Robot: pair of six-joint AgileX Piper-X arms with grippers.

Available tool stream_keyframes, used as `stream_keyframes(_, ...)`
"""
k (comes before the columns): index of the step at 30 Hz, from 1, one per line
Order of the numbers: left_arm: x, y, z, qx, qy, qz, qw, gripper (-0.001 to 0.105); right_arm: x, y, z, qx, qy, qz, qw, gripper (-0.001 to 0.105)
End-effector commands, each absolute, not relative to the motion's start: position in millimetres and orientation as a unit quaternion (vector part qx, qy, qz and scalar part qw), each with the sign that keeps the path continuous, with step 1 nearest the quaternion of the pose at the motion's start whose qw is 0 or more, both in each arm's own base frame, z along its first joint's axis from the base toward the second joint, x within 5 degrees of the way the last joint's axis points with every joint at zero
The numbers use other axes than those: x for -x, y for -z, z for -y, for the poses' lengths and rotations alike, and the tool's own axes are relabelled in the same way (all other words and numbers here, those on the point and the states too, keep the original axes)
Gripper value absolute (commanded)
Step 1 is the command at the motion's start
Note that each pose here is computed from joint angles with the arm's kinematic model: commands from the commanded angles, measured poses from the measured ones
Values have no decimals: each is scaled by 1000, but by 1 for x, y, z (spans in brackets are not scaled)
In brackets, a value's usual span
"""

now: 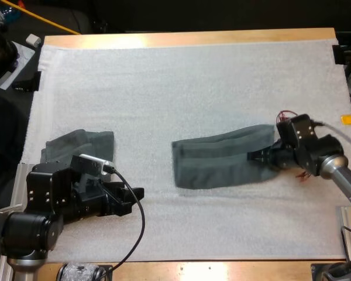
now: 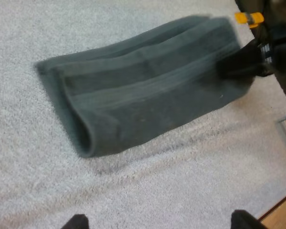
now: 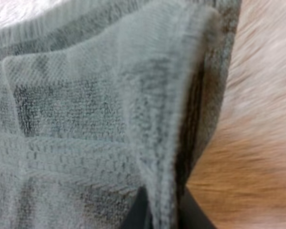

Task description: Pick towel from pile, fold and stack

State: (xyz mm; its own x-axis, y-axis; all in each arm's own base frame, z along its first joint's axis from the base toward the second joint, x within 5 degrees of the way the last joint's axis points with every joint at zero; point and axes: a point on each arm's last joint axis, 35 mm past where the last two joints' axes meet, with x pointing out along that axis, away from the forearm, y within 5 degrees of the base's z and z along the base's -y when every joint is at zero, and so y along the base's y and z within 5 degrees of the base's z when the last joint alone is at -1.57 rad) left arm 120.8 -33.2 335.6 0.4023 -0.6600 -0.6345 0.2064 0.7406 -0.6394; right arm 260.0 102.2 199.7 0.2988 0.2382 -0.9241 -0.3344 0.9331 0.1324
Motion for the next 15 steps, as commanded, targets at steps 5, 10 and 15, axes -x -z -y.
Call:
stream_keyframes(5, -122, -336, 33, 235, 270, -472, 806, 58, -259, -234, -87, 247, -62, -584, 771, 0)
stream_keyframes(10, -121, -336, 34, 237, 272, -475, 803, 58, -254, -238, -89, 203, -102, -579, 783, 0)
stream_keyframes(15, -121, -335, 34, 237, 271, -477, 802, 58, -251, -237, -109, 133, -154, -590, 781, 0)
